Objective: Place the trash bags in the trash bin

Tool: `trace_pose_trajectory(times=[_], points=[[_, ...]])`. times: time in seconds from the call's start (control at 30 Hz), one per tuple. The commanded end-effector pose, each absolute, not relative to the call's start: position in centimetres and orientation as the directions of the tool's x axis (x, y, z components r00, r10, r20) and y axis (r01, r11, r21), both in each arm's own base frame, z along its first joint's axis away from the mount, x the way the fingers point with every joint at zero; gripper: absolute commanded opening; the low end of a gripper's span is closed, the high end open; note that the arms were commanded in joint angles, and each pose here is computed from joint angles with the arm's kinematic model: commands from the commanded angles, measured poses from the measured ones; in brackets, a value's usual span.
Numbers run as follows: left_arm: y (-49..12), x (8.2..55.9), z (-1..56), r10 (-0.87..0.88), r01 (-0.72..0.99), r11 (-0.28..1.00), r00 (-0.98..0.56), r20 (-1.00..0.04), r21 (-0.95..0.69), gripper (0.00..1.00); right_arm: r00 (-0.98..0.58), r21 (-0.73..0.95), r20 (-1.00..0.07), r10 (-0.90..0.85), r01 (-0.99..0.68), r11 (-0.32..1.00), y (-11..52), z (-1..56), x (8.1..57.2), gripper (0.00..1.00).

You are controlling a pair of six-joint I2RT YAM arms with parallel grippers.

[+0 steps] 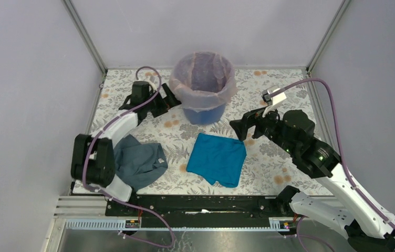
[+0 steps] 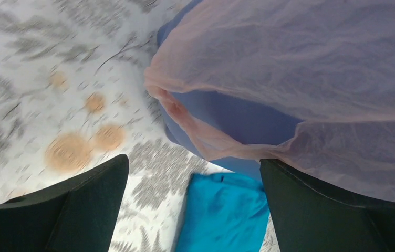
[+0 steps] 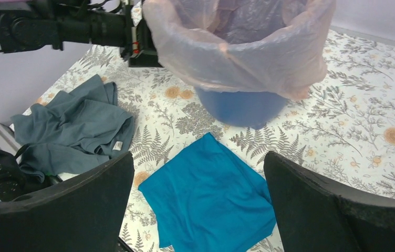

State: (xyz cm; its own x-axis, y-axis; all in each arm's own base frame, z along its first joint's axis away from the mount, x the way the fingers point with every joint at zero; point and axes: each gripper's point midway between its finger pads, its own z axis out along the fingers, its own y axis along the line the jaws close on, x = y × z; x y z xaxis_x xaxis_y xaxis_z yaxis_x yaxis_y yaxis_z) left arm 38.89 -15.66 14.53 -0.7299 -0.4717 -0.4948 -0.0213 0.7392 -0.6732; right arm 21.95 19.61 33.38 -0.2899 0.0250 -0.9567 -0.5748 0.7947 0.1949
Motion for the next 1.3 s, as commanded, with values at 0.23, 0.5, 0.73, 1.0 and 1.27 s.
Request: trace_pose_trajectory(times=[0.23, 0.5, 0.73, 1.0, 1.27], points=[[-27.7, 49.0, 18.1, -0.420, 0.186, 0.666, -0.706, -0.570, -0.722, 0.99, -0.240, 0.155, -0.970, 0.035, -0.504, 0.849, 17.2, 34.0, 22.1, 1.00], [-32.1, 54.8, 18.8, -0.451, 0.211, 0.621, -0.692, -0.564, -0.755, 0.99, -0.223, 0.153, -0.973, 0.054, -0.457, 0.876, 15.3, 34.8, 21.4, 1.00], [-28.5, 47.8, 20.9, -0.418, 0.202, 0.643, -0.715, -0.560, -0.738, 0.99, -0.206, 0.177, -0.974, 0.096, -0.419, 0.890, 14.2, 35.5, 21.2, 1.00], [-20.7, 33.1, 31.7, -0.356, 0.358, 0.675, -0.609, -0.709, -0.646, 0.99, -0.223, 0.153, -0.972, 0.072, -0.374, 0.914, 12.9, 37.9, 21.0, 1.00], [-18.2, 21.8, 49.8, -0.440, 0.707, 0.537, -0.230, -0.868, -0.460, 0.99, -0.144, 0.130, -0.986, 0.086, -0.333, 0.934, 9.0, 45.6, 18.6, 1.00]])
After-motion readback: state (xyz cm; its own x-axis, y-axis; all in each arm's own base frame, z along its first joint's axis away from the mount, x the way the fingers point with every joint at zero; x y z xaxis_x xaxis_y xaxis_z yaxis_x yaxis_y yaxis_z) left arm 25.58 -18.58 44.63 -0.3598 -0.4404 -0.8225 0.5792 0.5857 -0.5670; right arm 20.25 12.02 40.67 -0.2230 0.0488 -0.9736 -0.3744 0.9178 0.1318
